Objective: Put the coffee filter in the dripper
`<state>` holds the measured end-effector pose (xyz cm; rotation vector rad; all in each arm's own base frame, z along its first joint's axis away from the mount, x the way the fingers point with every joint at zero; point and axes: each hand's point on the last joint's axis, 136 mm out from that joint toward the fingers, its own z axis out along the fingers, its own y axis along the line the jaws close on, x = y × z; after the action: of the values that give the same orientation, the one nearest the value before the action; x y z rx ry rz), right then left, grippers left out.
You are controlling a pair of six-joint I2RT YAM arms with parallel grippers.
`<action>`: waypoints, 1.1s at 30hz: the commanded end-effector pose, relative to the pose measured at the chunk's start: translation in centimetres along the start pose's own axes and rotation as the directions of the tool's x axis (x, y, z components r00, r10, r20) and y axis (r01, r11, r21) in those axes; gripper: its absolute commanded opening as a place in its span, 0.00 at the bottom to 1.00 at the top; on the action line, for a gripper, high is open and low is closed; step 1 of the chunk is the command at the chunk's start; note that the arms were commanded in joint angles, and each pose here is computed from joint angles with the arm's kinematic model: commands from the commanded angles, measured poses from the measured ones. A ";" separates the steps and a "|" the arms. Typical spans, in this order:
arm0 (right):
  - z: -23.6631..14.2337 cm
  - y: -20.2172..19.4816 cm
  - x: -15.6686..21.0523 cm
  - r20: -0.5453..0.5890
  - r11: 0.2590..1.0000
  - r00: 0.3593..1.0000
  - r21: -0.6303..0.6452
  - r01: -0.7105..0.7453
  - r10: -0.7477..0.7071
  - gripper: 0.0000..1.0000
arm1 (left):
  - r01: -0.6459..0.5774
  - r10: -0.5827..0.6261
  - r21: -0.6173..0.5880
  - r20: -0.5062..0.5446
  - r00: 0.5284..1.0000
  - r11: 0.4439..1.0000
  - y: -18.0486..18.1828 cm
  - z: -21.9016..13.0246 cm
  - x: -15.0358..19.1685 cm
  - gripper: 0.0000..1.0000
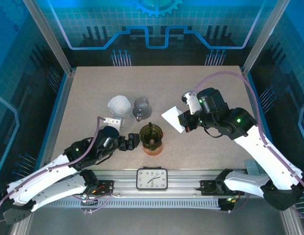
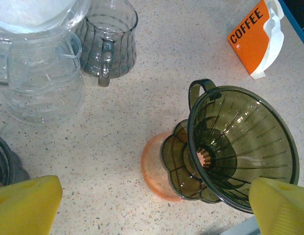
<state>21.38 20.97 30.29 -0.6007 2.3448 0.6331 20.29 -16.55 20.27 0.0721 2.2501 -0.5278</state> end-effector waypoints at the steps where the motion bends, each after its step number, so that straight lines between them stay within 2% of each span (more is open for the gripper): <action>1: -0.3 1.8 1.0 -0.077 0.999 0.997 -0.050 0.004 -0.008 0.00 | 0.012 -0.012 -0.010 0.043 0.999 1.000 0.2 -1.2 -1.4 0.99; 14: 1.8 4.8 2.1 -0.244 0.994 0.965 -0.065 0.086 -0.099 0.00 | 0.035 -0.035 0.002 0.065 0.997 0.999 0.4 -1.8 -1.7 0.99; 27: 5.2 6.0 3.2 -0.472 0.986 0.868 -0.018 0.165 -0.154 0.00 | 0.049 -0.051 0.030 0.054 0.997 0.998 0.3 -2.2 -1.2 0.99; 33: 6.7 6.9 3.2 -0.522 0.978 0.831 -0.024 0.208 -0.190 0.00 | 0.051 -0.053 0.055 0.045 0.998 0.997 -0.1 -2.6 -1.2 0.99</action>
<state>19.30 29.73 25.51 -1.0300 2.7053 0.4159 19.56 -15.56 21.95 0.0326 2.1990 -0.5836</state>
